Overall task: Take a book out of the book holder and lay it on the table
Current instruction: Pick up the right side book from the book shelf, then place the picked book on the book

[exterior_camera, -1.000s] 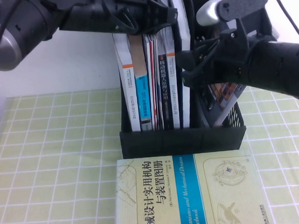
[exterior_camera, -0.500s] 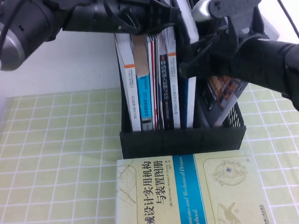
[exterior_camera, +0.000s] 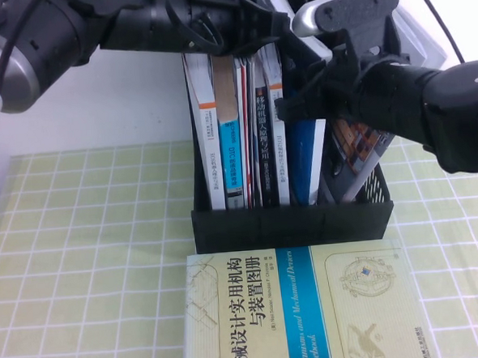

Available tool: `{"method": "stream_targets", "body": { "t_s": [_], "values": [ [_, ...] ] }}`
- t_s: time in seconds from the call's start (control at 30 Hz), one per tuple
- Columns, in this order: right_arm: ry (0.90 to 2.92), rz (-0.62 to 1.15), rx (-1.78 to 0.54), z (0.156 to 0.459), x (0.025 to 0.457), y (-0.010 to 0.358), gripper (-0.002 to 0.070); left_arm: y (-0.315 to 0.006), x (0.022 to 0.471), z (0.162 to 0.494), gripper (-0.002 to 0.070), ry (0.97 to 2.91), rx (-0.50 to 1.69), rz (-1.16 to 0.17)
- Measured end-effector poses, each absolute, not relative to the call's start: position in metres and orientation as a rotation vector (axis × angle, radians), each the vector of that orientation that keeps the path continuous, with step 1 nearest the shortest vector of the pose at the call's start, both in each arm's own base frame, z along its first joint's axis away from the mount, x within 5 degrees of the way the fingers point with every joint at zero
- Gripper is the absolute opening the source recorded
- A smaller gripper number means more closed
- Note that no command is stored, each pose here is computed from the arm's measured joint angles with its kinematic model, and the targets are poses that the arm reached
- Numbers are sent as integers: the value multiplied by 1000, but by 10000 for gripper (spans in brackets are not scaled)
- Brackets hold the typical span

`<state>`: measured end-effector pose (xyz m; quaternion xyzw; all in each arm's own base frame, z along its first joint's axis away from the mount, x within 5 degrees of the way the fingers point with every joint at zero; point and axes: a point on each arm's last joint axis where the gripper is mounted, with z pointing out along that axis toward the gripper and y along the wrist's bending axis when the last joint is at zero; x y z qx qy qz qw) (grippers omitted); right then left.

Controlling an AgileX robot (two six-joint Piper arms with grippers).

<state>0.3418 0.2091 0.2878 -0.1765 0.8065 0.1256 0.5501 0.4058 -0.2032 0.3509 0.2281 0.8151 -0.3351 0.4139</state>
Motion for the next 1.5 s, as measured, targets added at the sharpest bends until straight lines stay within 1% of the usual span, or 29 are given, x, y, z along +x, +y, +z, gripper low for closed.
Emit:
{"method": "stream_targets", "body": {
  "t_s": [0.03,0.17,0.37,0.47,0.63,0.83,1.0,1.17,1.27,1.4,1.5],
  "values": [
    [1906,293,-424,288,342,209,125,-203,406,351,-3,2050,575,-843],
    [1903,284,-436,288,342,209,129,-203,404,354,-3,2047,584,-848],
    [1876,299,-438,301,334,205,129,-200,396,363,-3,2040,628,-819],
    [1840,324,-433,317,325,200,129,-196,388,368,-3,2049,681,-785],
    [1713,352,-428,365,300,186,129,-188,370,383,-3,2071,756,-719],
    [1565,343,-470,409,270,169,129,-176,347,412,-3,2041,767,-663],
    [1469,397,-571,430,247,166,129,-168,331,430,-3,2031,771,-629],
    [1376,438,-586,455,221,154,129,-157,319,443,-3,2032,763,-526],
    [1326,457,-592,466,207,147,129,-151,310,452,-3,2021,743,-488],
    [1279,505,-668,472,194,148,129,-144,303,460,-3,2016,727,-442],
    [1271,518,-757,469,189,153,129,-141,300,461,-3,2030,723,-410]
  ]
}}
